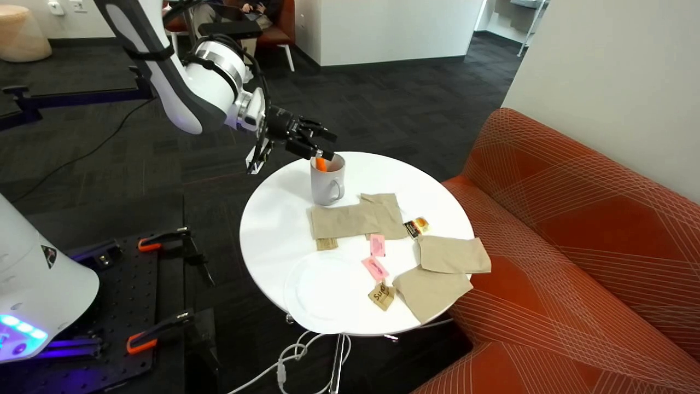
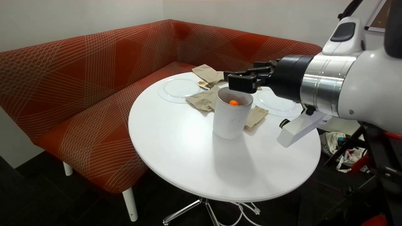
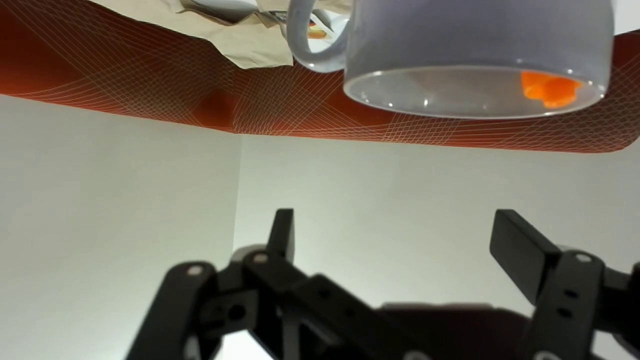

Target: Put the marker inside the mug cup

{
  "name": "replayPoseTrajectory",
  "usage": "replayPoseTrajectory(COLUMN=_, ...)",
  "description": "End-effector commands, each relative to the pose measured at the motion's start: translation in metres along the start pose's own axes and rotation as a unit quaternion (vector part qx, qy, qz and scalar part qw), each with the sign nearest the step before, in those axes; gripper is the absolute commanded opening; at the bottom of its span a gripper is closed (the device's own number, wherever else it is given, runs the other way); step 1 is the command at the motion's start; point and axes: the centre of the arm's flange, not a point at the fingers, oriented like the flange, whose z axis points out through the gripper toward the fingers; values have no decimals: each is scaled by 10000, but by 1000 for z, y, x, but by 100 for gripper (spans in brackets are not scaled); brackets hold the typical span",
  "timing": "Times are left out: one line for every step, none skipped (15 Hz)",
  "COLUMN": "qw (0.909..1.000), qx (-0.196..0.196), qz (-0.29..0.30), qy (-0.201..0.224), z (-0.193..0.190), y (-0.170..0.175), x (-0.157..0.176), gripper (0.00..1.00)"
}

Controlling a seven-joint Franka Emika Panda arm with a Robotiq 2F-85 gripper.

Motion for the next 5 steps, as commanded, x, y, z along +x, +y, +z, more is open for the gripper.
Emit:
replayPoseTrajectory(qw=10000, qx=1, qz=-2, qy=-2, z=0, y=0, x=0, gripper=100)
replayPoseTrajectory(qw=10000, qx=2, qz=-4, qy=-4, z=0, y=0, x=-1, gripper=100)
replayPoseTrajectory(qw=10000, qx=2, qz=-6, qy=-6, z=0, y=0, x=-1, gripper=100)
replayPoseTrajectory(qw=10000, qx=2, qz=-7, qy=-8, z=0, y=0, x=-1, gripper=100)
replayPoseTrajectory(qw=10000, qx=2, qz=-8, qy=-8, z=0, y=0, x=-1, gripper=100)
